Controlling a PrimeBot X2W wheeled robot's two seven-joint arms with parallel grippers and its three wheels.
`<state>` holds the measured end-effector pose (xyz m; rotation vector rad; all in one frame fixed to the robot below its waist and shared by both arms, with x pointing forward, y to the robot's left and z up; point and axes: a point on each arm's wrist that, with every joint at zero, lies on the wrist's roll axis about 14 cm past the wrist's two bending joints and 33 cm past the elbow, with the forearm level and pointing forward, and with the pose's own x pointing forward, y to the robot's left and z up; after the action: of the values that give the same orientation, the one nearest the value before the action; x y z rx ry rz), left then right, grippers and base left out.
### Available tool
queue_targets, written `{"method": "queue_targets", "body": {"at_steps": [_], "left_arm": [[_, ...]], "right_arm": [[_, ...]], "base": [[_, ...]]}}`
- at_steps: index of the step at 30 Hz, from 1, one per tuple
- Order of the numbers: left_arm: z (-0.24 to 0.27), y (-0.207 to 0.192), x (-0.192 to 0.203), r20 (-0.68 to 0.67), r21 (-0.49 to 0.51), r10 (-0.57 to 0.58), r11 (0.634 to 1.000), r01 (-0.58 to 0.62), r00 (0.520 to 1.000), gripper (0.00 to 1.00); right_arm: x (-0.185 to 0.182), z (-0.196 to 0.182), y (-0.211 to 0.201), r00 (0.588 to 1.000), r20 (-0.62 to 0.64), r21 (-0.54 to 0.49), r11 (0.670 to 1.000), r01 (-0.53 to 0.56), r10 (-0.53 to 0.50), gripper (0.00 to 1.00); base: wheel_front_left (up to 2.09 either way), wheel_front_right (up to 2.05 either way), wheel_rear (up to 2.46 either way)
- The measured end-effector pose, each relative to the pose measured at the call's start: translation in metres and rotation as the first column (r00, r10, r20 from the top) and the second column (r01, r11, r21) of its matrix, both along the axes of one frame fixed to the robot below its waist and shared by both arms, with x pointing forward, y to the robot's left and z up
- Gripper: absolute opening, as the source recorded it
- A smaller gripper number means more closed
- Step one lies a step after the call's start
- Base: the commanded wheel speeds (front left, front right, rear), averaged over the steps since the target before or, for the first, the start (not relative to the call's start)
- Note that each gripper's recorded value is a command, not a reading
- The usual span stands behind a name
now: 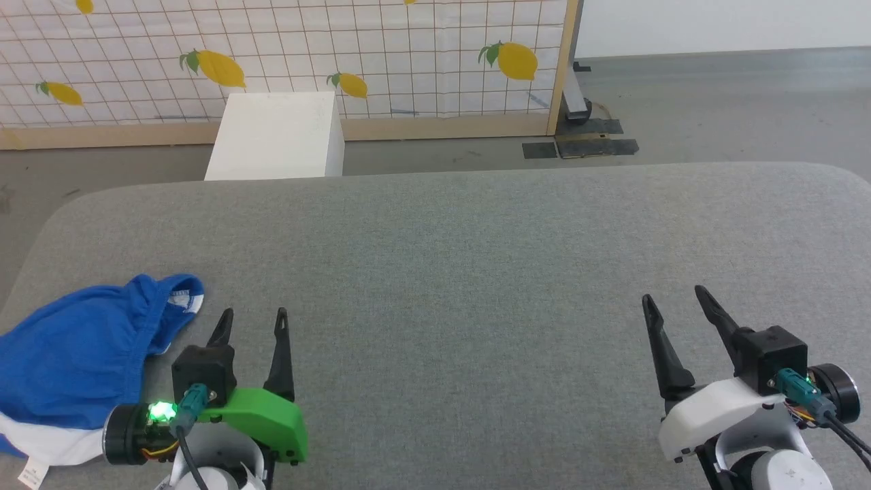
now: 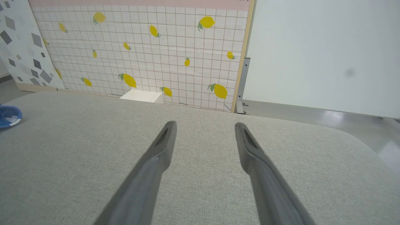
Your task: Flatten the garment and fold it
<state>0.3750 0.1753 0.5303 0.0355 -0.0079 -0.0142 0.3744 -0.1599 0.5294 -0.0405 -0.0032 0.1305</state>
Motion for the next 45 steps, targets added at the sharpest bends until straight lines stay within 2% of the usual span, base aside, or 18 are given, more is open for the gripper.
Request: {"method": "queue_targets", "body": {"at_steps": [19, 45], "left_arm": [[-0.002, 0.006, -0.005, 0.012, -0.018, 0.019, 1.0, -0.018, 1.0, 1.0], [-0.007, 0.064, -0.042, 0.028, -0.059, 0.217, 0.975, -0.215, 0.976, 1.0]], "right_arm": [[0.001, -0.008, 0.006, 1.0, -0.006, 0.045, 0.999, -0.019, 0.019, 1.0], [0.02, -0.025, 0.069, 0.98, -0.029, 0.086, 0.978, -0.192, 0.195, 1.0]], "base": [[0.0, 0.0, 0.0], [0.0, 0.0, 0.0]]}}
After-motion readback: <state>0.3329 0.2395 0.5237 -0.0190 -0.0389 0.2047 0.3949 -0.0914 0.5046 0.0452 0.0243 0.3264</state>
